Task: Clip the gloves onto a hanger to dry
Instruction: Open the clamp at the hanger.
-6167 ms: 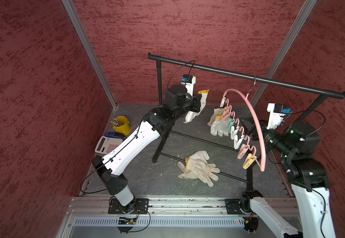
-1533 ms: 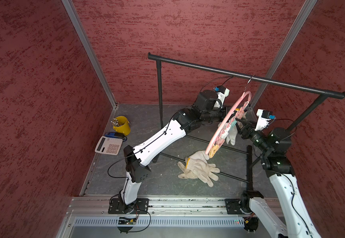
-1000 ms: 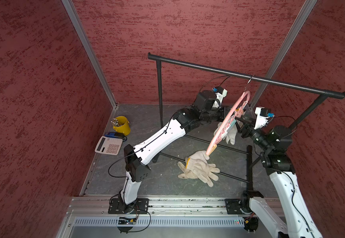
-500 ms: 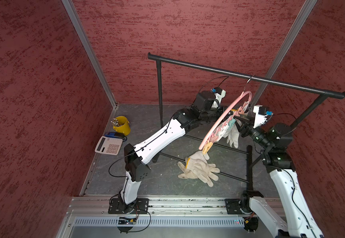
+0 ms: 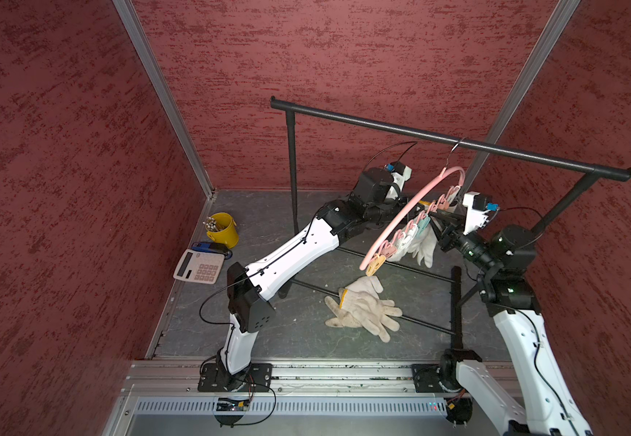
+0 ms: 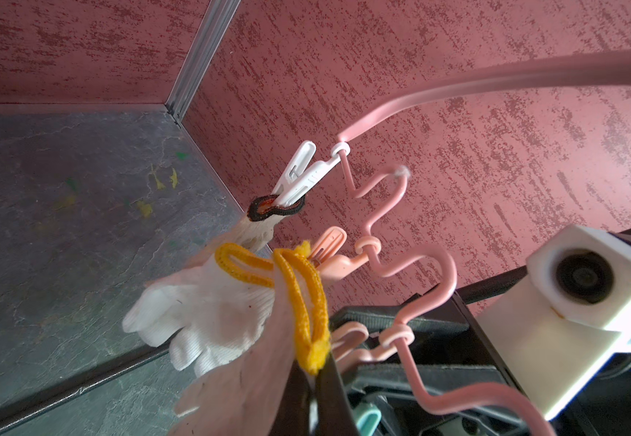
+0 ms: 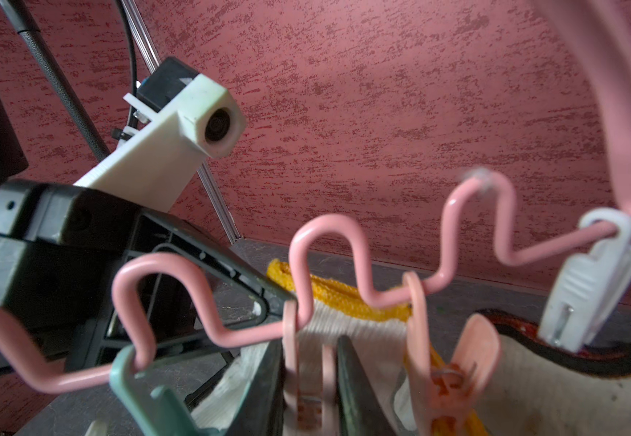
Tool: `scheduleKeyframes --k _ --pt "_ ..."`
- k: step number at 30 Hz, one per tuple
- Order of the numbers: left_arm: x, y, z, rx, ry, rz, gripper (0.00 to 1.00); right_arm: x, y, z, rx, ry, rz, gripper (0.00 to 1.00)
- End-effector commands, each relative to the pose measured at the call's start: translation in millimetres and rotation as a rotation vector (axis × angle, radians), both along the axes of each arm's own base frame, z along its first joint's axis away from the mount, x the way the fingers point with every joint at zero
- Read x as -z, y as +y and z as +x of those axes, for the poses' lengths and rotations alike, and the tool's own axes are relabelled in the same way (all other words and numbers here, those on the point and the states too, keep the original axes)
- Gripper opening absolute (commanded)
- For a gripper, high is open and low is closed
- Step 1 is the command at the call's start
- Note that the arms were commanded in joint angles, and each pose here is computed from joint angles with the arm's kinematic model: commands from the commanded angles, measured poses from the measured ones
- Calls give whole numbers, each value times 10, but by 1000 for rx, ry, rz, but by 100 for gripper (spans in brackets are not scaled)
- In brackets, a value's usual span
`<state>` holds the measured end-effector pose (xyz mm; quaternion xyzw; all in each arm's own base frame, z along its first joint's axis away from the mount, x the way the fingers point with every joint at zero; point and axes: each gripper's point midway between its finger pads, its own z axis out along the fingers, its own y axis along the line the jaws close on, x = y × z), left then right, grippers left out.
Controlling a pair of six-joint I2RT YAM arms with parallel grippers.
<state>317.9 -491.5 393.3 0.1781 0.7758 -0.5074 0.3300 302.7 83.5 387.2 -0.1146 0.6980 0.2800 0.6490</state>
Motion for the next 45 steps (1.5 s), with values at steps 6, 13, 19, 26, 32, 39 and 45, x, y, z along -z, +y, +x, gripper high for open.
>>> scheduleKeyframes --k 6,13,19,26,32,39,45 --pt "-305 82 -56 7 -36 -65 0 -151 -58 -21 37 -42 -24 31" --pt "-305 72 -48 9 -36 -67 0 -99 -99 17 63 -28 -18 38" --pt "-295 63 -48 10 -35 -66 0 -122 -64 50 36 -33 -3 38" --pt "-297 66 -48 10 -35 -66 0 -84 -21 89 4 -30 19 41" --pt "-332 56 -34 9 -39 -80 0 -90 16 114 -24 -27 35 43" --pt "-332 61 -41 10 -37 -81 0 -126 46 124 -47 -25 45 36" --pt "-316 74 -51 10 -37 -78 0 -167 55 89 -52 -34 41 26"
